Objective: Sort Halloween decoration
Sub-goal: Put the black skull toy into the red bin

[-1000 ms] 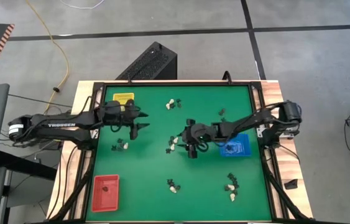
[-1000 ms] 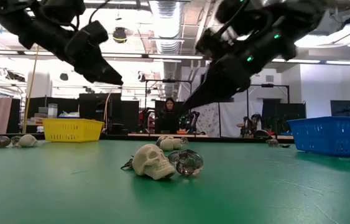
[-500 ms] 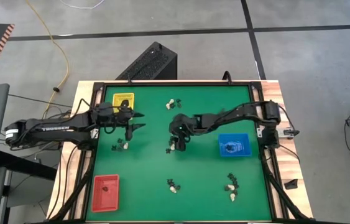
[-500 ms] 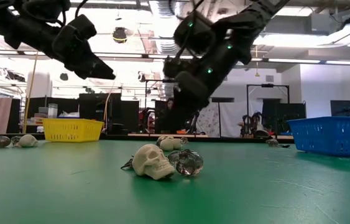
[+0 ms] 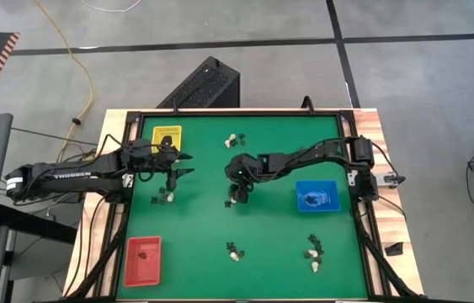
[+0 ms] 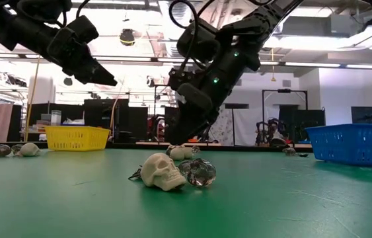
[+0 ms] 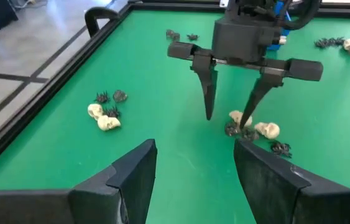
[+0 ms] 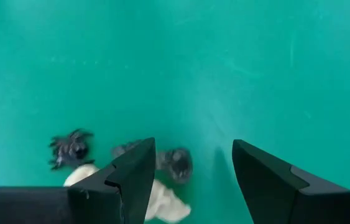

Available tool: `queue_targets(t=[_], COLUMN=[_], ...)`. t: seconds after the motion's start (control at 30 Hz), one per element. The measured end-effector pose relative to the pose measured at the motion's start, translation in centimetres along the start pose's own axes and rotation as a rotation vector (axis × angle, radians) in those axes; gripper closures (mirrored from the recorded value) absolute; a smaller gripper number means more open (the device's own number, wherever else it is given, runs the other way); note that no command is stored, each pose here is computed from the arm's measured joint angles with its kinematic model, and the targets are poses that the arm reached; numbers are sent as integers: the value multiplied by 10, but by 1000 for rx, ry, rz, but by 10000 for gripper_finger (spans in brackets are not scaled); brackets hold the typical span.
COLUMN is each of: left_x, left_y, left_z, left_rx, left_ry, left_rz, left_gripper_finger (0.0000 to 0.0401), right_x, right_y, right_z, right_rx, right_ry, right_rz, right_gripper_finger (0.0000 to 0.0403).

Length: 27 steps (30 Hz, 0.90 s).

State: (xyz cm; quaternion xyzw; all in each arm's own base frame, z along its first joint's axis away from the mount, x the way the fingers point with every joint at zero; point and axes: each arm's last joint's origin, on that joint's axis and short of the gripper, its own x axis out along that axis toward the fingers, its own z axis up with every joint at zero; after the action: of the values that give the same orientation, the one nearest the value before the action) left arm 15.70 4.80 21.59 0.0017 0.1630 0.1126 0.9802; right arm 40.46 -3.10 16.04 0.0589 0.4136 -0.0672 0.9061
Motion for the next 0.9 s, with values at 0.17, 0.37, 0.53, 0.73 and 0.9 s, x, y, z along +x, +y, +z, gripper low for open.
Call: queue_targets(t=[0.17,0.37,0.53,0.73,0.9], left_x=[0,0,0,0,-3], left_y=[0,0,0,0,-3], left_z=[-1,-2,-3,-3,-9], left_rx=[-1,-4,-2,-1,7], left_ry=[10,24,31,34,94], left_rz=[-1,-2,-2,-5,-66], left_gripper_finger=[195,195,195,195,195], right_x=[11,10,9,10,10], right_y=[1,0,2,3,3], right_z=[-7,-9,-10,-9,-9], right_rx=[-1,13,8,3,3], right_ry=[29,45,58,46,41], right_rz=[-2,-34,-57,-53,-52], right_gripper_finger=[159,159,159,159,163])
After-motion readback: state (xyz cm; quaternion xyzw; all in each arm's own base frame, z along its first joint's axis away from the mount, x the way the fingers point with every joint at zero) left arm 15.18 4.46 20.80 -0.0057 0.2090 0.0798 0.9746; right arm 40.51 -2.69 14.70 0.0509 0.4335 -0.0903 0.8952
